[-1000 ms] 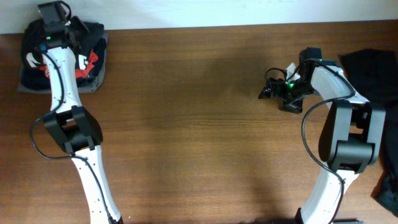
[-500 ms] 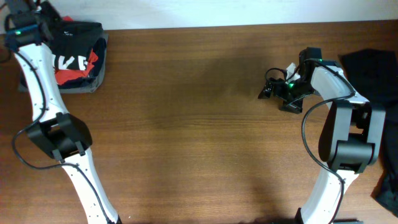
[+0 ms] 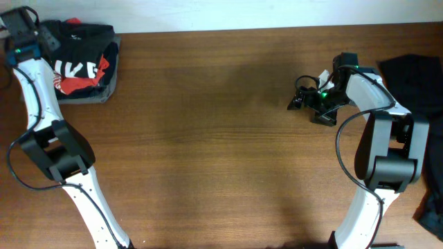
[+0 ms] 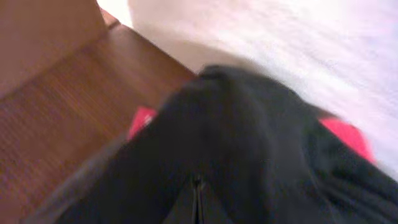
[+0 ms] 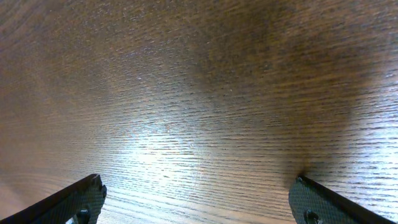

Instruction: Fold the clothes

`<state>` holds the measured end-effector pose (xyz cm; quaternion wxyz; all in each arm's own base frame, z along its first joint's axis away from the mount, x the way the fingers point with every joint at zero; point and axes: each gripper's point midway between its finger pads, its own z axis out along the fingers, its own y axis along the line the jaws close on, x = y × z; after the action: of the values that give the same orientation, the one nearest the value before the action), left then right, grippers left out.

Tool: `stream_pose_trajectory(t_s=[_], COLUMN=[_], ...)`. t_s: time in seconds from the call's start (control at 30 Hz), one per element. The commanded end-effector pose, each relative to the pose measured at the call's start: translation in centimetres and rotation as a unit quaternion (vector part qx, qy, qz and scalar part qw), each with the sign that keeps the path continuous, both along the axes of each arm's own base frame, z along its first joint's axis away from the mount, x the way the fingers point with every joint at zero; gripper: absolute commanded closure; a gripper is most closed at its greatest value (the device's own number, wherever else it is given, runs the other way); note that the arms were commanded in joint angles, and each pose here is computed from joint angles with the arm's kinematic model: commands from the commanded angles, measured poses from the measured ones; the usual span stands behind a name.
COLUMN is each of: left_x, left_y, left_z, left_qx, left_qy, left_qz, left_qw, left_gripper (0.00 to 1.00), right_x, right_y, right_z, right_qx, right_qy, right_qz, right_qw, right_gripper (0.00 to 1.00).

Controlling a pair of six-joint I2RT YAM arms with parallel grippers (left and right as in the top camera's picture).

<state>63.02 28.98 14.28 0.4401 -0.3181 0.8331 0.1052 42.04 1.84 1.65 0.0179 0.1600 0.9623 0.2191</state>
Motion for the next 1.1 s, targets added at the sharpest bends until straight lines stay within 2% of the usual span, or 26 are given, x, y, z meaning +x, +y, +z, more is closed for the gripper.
stream_pose_trajectory(t_s=[0.0,0.17,0.27,0.4,0.63,0.73,0.83,1.07], left_x=[-1.0,-2.7,-3.5,-2.2,-0.3,0.5,1.4,1.8], left_y=[2.7,3.8,4.2,4.2,1.0,-1.6,-4.4,-8.0], left_z=[-5.3,-10.5,-11.1,-5.3,8.5,11.2,10.7,4.1], left_qx=[0.023,0.012,0.015,0.049,0.083,0.076,0.062,0.030], left_qy=[0.033,0.080,0.096,0.060,-0.056,-0.082,-0.076,0.006], left_qz=[0.040,0.055,0.065,0.049,0.021,-0.016,-0.048,-0.077], left_qw=[0.998,0.995,0.993,0.996,0.995,0.994,0.994,0.997], left_gripper=[0.99,0.99,0.99,1.00,1.00,0.99,0.99,0.99], right_x=[-2.8,-3.1,-3.2,-3.2,-3.2,-3.2,-3.2,-3.2], right_y=[0.6,0.7,0.7,0.7,0.7,0.7,0.7,0.7], right_z=[-3.7,-3.7,-3.6,-3.6,-3.6,-3.6,-3.6,-3.6], right_qx=[-0.002,-0.001,-0.001,-0.001,-0.001,-0.001,-0.001,-0.001], right_qy=[0.067,0.073,0.076,0.075,0.075,0.075,0.076,0.076], right_qz=[0.004,0.004,0.004,0.004,0.004,0.004,0.004,0.004], right_qw=[0.998,0.997,0.997,0.997,0.997,0.997,0.997,0.997], right_gripper=[0.01,0.01,0.01,0.01,0.01,0.01,0.01,0.01])
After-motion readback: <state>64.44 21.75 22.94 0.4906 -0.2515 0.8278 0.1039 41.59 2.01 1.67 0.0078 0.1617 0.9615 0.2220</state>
